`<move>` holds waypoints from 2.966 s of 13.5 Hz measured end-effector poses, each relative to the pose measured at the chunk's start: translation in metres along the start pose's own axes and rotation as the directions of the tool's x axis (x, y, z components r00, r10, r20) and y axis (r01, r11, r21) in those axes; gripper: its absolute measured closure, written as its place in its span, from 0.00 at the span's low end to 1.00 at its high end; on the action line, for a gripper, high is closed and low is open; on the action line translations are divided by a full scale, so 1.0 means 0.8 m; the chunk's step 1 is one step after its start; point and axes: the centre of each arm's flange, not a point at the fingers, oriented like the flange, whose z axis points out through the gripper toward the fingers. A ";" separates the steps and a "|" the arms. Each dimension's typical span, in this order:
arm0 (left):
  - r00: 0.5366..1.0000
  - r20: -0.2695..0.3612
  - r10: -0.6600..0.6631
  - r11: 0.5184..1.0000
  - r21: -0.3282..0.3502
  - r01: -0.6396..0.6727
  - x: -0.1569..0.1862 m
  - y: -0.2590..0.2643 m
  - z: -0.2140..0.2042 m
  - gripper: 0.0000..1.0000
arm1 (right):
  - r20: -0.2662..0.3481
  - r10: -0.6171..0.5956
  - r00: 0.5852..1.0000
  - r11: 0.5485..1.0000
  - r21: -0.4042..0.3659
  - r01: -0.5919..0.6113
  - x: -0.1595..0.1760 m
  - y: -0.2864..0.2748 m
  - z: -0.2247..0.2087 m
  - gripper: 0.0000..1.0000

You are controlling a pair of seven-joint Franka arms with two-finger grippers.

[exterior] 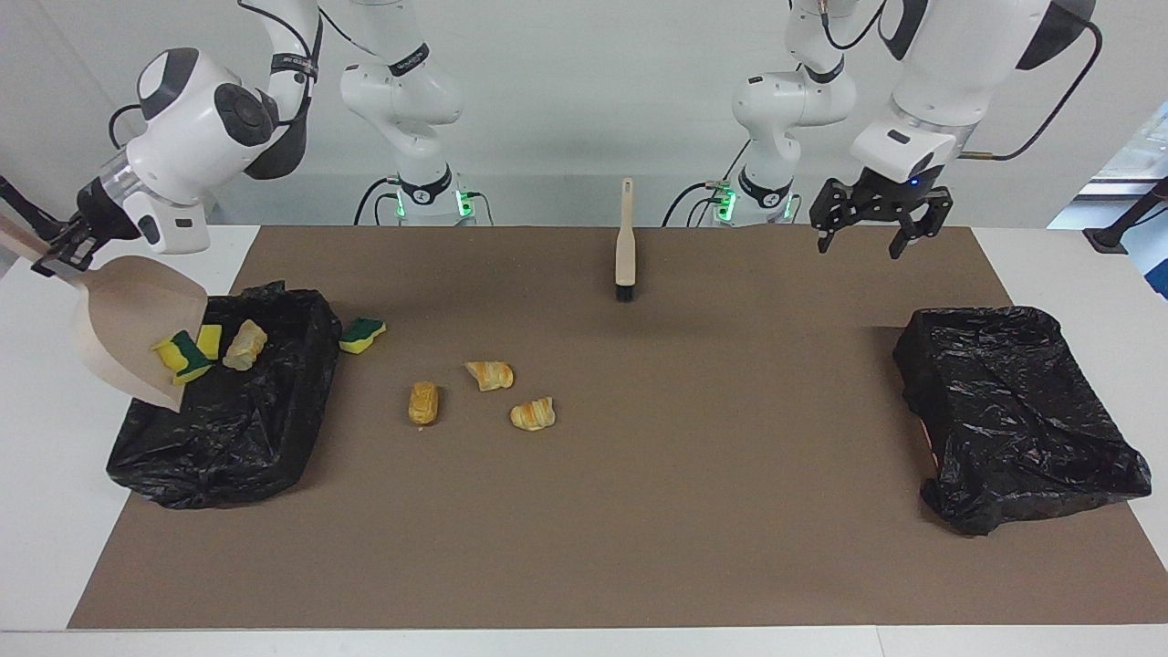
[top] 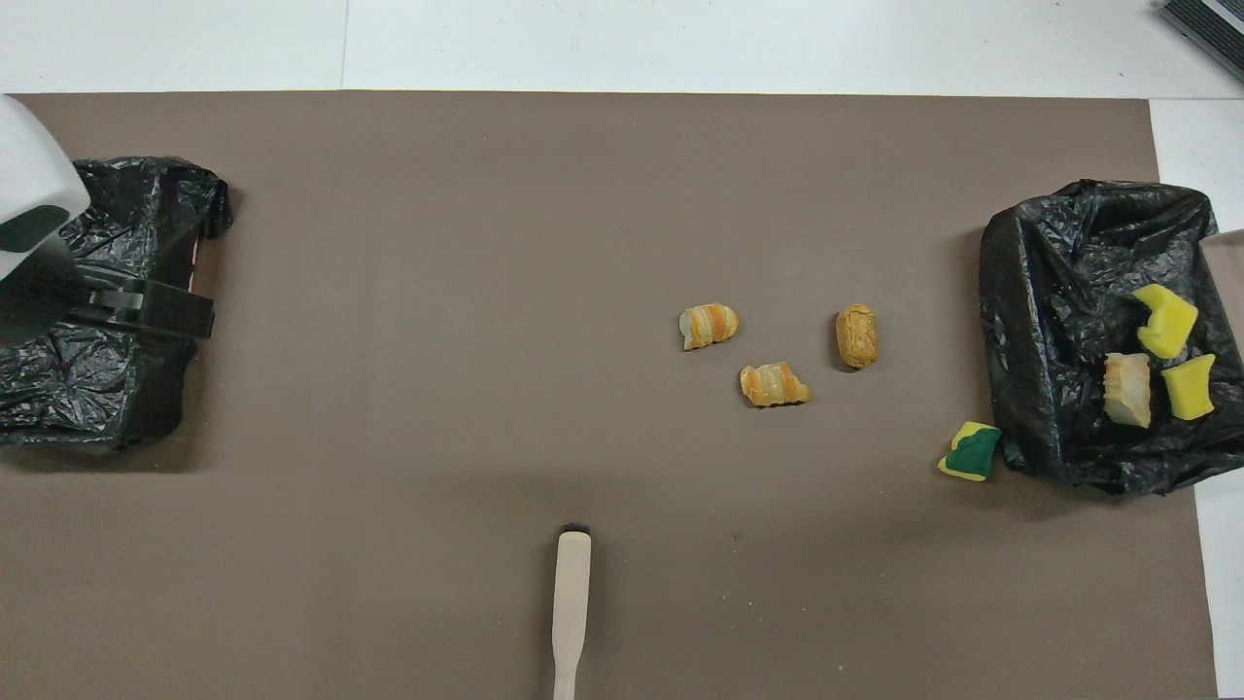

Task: Sweep and dump trash in bin
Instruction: 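Tip the dustpan with the right gripper to dump pieces into the bag, then carry the empty dustpan back with the right gripper and set it down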

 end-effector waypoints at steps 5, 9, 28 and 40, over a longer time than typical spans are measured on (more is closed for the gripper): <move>1.000 -0.002 0.006 1.000 0.001 -0.006 0.000 -0.011 -0.003 0.00 | -0.251 0.143 0.958 0.989 0.061 -0.131 0.020 -0.002 -0.001 0.69; 1.000 0.001 0.004 1.000 0.001 -0.004 -0.001 -0.013 -0.003 0.00 | -0.488 0.298 0.820 0.954 0.191 -0.233 0.042 0.002 -0.014 0.69; 0.999 0.027 -0.031 1.000 0.000 0.031 -0.009 -0.036 -0.004 0.00 | -0.230 0.931 0.283 0.339 0.834 -0.437 0.258 0.055 -0.290 0.69; 0.998 0.038 -0.051 0.999 -0.015 0.052 -0.012 -0.050 -0.004 0.00 | 0.166 0.986 -0.003 -0.151 0.893 -0.425 0.528 0.076 -0.494 0.69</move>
